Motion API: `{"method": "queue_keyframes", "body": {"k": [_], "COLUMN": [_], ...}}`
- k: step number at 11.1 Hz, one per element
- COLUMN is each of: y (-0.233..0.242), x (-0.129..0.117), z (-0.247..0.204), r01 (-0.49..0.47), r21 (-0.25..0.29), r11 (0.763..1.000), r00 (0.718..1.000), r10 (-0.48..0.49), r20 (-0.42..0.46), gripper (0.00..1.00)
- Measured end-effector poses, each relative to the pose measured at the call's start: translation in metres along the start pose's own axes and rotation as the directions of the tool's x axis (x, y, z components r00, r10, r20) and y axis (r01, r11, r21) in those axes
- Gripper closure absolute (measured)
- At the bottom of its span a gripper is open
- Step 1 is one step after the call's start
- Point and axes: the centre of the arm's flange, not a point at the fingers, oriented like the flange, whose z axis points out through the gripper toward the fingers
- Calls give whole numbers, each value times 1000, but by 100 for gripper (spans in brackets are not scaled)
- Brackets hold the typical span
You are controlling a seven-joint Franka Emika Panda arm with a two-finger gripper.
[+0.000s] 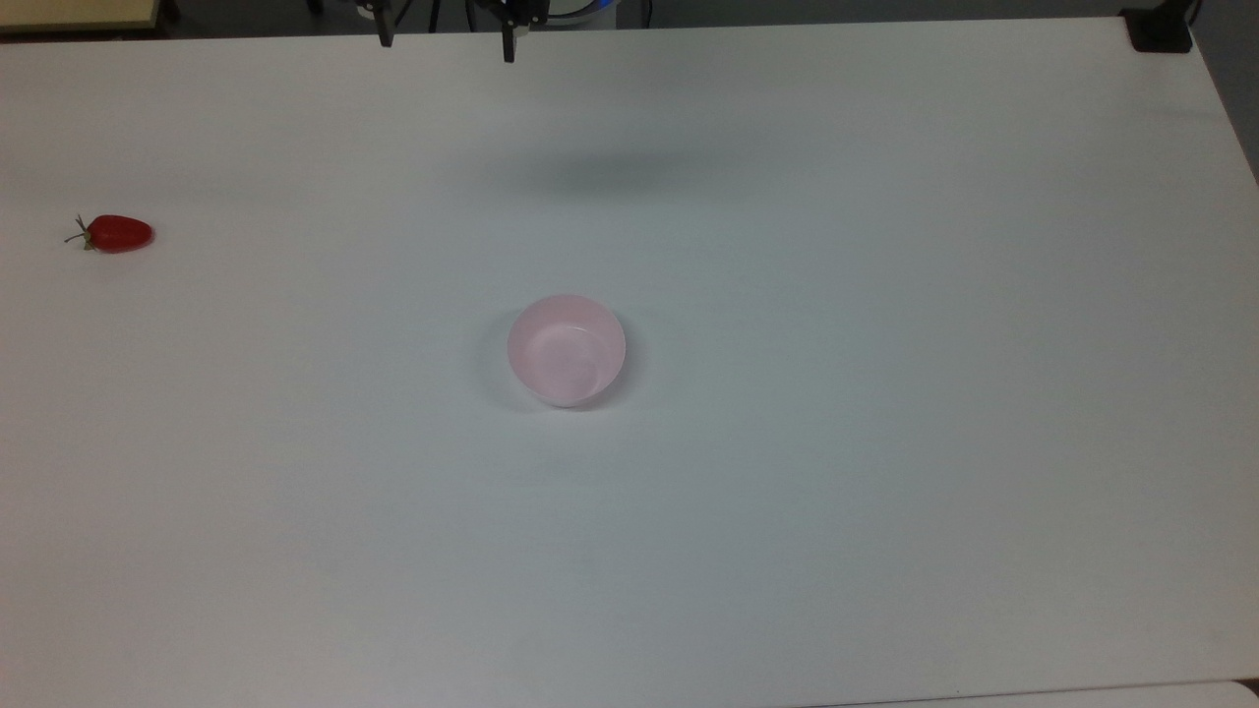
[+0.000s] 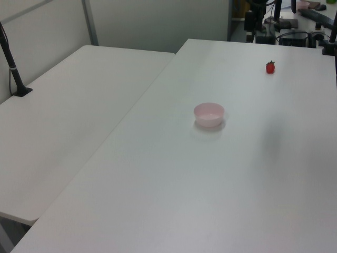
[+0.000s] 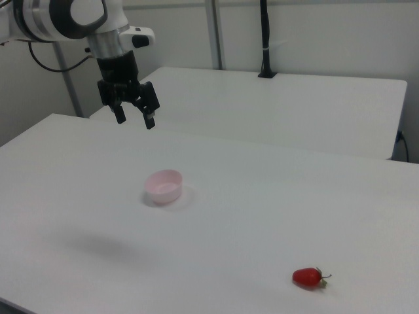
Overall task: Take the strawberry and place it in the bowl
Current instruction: 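Move the gripper over to the red strawberry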
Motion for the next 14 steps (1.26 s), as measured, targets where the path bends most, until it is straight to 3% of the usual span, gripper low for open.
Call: {"method": "queue_keyframes", "body": {"k": [4,10,14], "y": [27,28,97], "x": [2,3,1], "z": [9,12,21], "r01": [-52,-54,-175], "r21": [-2,-2,-5], "r11": [999,999,985], "r00": [998,998,984], "r10": [52,54,175], "r20": [17,22,33], "gripper": [0,0,0]}}
